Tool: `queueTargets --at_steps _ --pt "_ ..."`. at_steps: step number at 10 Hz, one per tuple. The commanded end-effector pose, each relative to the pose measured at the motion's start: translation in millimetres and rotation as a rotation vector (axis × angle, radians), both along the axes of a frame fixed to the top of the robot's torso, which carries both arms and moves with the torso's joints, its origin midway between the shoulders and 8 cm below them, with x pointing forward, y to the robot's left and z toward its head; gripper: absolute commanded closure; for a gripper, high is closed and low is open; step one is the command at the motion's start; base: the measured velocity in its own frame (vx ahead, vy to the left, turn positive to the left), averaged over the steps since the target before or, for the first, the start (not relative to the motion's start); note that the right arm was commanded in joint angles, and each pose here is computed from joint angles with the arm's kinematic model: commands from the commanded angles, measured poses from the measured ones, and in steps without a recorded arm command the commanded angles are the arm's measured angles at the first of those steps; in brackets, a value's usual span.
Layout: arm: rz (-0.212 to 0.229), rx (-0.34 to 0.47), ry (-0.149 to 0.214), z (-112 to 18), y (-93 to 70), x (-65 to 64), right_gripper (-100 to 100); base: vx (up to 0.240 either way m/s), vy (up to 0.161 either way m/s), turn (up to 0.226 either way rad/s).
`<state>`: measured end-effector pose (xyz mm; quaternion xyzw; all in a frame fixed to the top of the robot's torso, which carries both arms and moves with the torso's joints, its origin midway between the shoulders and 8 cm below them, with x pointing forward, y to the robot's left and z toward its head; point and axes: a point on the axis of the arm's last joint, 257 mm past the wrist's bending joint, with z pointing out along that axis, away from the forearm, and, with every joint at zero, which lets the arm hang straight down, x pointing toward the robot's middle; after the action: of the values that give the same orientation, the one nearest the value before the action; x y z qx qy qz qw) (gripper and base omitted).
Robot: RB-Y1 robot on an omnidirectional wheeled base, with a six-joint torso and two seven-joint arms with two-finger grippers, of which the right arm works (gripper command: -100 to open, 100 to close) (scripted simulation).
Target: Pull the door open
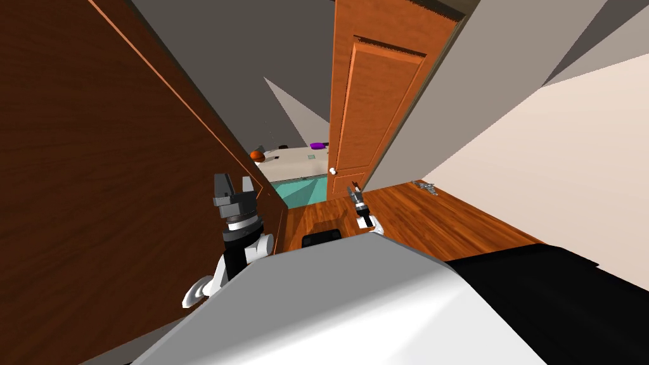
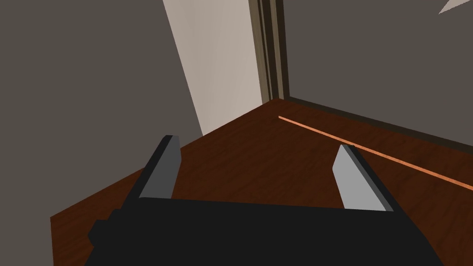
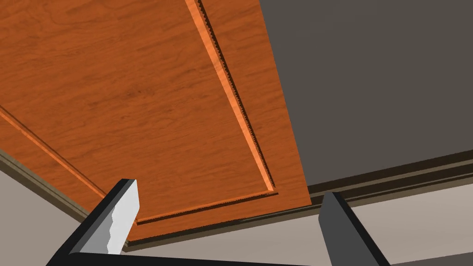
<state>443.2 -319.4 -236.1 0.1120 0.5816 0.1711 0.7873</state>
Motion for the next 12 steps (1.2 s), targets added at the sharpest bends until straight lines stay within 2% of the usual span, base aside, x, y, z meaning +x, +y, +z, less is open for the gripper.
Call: queueTargets --at_steps 1,12 --pt "-0.009 -0.033 0.020 -11.6 -1.2 1.0 -100 0.103 -0.010 0.013" --pt "-0.046 -0.219 0.145 -81.1 -7.5 4.7 -100 0.100 0.002 0.013"
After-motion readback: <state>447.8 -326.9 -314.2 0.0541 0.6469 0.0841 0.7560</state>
